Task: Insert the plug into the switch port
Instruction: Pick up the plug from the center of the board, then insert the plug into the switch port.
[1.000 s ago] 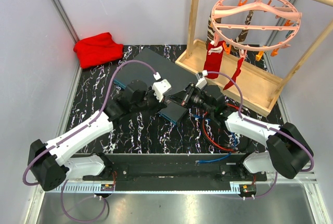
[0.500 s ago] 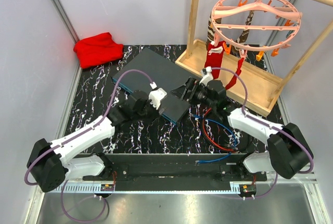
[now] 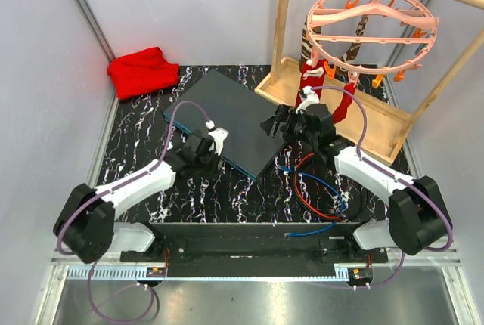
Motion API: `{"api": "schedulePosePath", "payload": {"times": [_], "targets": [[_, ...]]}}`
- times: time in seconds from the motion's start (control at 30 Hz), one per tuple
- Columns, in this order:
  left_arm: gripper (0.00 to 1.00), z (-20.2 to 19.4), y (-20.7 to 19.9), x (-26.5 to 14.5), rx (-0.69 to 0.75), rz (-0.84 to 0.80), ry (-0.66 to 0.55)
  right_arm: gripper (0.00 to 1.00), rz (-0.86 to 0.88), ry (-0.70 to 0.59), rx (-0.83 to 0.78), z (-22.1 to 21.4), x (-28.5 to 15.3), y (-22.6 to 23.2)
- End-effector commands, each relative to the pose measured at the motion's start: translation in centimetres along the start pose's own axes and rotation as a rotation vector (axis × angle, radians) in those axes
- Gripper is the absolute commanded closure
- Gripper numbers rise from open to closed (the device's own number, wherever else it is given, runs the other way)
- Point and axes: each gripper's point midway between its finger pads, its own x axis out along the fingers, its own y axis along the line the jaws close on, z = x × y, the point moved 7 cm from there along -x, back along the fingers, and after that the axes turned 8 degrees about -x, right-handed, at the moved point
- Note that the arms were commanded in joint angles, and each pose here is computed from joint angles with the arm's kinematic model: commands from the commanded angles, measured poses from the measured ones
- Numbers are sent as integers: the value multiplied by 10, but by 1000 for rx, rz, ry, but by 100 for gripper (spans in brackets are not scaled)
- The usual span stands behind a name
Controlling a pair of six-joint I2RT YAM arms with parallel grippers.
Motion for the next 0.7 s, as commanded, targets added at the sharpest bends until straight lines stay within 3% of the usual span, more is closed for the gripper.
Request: {"api": "schedulePosePath", "payload": {"times": [0.0, 0.23, 0.67], "targets": [[100, 15, -3, 6, -33, -17, -14, 0, -29, -38, -66, 12, 1, -4], [100, 10, -6, 26, -111, -33, 6, 0, -32, -32, -96, 12, 1, -9], [100, 21, -1, 53, -89, -1, -59, 0, -10, -25, -125, 14, -1, -14]]}}
